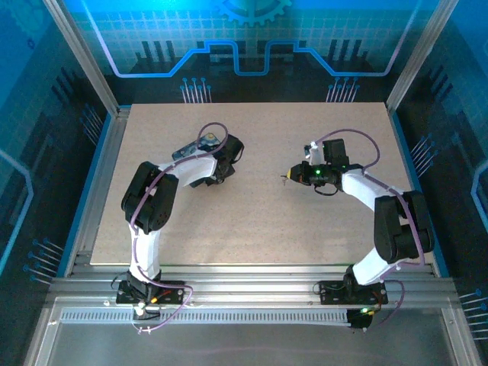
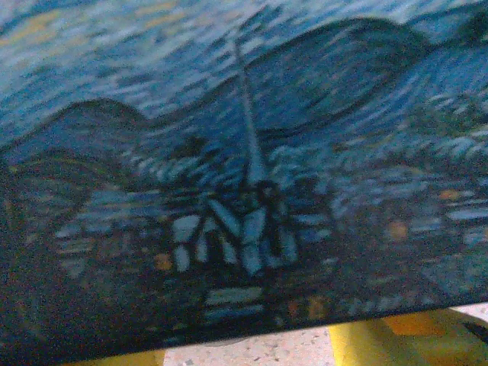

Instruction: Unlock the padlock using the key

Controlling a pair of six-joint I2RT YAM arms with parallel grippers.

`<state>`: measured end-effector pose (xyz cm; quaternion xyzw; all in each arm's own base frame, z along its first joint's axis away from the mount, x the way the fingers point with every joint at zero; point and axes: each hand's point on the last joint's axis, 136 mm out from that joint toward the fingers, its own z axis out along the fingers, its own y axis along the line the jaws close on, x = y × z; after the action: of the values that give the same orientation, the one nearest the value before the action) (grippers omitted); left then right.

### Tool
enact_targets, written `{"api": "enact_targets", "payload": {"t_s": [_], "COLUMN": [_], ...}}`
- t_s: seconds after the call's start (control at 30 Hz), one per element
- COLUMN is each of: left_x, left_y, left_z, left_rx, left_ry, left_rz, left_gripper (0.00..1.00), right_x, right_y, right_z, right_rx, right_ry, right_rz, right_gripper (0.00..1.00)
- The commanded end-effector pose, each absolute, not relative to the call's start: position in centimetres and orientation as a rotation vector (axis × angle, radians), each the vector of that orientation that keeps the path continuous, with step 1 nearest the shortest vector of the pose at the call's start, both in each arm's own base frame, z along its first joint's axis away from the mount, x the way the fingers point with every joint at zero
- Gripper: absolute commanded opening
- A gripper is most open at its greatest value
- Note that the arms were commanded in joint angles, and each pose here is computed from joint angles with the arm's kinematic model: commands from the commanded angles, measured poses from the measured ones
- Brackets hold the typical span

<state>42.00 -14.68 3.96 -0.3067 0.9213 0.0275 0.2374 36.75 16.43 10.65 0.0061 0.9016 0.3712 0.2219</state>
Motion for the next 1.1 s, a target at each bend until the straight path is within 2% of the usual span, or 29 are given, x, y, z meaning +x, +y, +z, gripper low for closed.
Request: {"api": "enact_targets", "payload": {"t_s": [0.0, 0.17, 0.43, 0.6, 0.77, 0.93, 1.07], "left_x": [40.6, 39.3, 40.0, 40.8, 41.0, 41.1, 41.3], "left_y": [-12.8, -11.4, -10.6, -10.0, -9.7, -9.7, -9.8], "left_z": [2.5, 0.6, 1.3, 3.2, 2.6, 2.0, 2.3], "left_rx": [-0.907, -0.939, -0.897, -0.84, -0.863, -0.876, -0.868], "left_ry": [2.566, 2.56, 2.539, 2.516, 2.519, 2.519, 2.525], "left_rz": [0.179, 0.17, 0.146, 0.182, 0.18, 0.172, 0.144], "left_gripper": [0.53, 0.51, 0.49, 0.55, 0.54, 0.47, 0.36], "right_x": [37.2, 37.4, 37.5, 37.2, 37.2, 37.1, 36.7], "right_y": [17.3, 17.3, 17.4, 17.5, 17.9, 18.2, 18.4], "right_z": [11.8, 11.7, 11.3, 10.7, 10.1, 10.1, 10.4], "right_rx": [-0.042, -0.043, -0.034, -0.022, -0.021, -0.039, -0.064], "right_ry": [2.458, 2.461, 2.474, 2.481, 2.491, 2.497, 2.493], "right_rz": [1.058, 1.057, 1.063, 1.071, 1.087, 1.089, 1.103], "right_gripper": [0.0, 0.0, 0.0, 0.0, 0.0, 0.0, 0.0]}}
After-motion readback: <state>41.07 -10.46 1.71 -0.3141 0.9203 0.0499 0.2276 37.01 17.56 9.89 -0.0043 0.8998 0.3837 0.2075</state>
